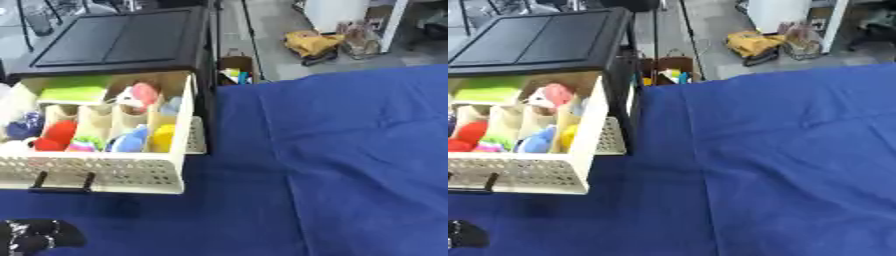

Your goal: Pick up objects from table and place into drawer.

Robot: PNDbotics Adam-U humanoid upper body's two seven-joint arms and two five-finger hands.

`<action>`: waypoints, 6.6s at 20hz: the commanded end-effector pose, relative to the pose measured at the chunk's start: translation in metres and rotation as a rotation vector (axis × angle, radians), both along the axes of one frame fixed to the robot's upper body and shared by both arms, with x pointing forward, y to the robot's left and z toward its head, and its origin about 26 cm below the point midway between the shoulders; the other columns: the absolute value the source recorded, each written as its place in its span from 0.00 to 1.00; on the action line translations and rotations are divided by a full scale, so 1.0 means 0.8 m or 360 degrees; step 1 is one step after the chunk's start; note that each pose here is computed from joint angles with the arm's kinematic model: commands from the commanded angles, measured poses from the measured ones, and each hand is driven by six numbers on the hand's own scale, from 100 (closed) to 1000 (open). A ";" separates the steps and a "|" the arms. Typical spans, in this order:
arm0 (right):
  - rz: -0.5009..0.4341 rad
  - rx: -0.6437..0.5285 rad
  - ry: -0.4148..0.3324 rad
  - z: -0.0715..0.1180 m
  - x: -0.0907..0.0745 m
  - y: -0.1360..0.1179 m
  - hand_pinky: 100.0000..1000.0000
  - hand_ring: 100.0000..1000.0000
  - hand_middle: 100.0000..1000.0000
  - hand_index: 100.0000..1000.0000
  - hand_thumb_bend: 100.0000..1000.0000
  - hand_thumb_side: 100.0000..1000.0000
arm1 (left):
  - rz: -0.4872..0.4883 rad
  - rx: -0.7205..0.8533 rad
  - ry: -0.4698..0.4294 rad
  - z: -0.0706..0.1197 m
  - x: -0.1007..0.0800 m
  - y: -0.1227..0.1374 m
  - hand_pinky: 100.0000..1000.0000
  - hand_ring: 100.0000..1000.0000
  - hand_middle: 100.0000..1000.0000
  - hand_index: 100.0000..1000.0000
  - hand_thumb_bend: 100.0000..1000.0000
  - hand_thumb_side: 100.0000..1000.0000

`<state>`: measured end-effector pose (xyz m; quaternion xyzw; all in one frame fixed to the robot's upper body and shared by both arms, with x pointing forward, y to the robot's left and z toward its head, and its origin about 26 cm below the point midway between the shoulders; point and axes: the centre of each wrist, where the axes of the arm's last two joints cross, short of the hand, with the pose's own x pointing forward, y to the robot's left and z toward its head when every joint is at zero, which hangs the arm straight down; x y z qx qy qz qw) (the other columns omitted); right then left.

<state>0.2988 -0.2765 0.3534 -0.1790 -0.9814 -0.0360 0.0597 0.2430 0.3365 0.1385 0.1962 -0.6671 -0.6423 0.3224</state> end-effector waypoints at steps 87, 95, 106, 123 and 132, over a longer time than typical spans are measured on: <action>0.0037 0.0040 0.0005 0.008 -0.003 0.013 0.68 0.69 0.50 0.62 0.00 0.85 | 0.0361 -0.0378 0.0501 0.098 0.048 0.027 0.14 0.53 0.62 0.78 0.00 1.00; 0.0034 0.0037 0.0007 0.007 -0.003 0.012 0.68 0.69 0.50 0.62 0.00 0.85 | 0.0404 -0.0406 0.0481 0.098 0.054 0.036 0.14 0.53 0.62 0.78 0.00 1.00; 0.0036 0.0036 0.0006 0.008 -0.003 0.012 0.68 0.69 0.50 0.61 0.00 0.85 | 0.0432 -0.0450 0.0452 0.101 0.060 0.046 0.13 0.53 0.62 0.78 0.00 1.00; 0.0038 0.0032 0.0002 0.009 -0.003 0.013 0.68 0.68 0.49 0.61 0.00 0.86 | 0.0440 -0.0537 0.0437 0.106 0.069 0.054 0.12 0.53 0.63 0.79 0.00 1.00; 0.0042 0.0027 0.0001 0.010 -0.003 0.013 0.68 0.68 0.49 0.61 0.00 0.85 | 0.0422 -0.0602 0.0436 0.112 0.075 0.057 0.12 0.53 0.63 0.81 0.00 1.00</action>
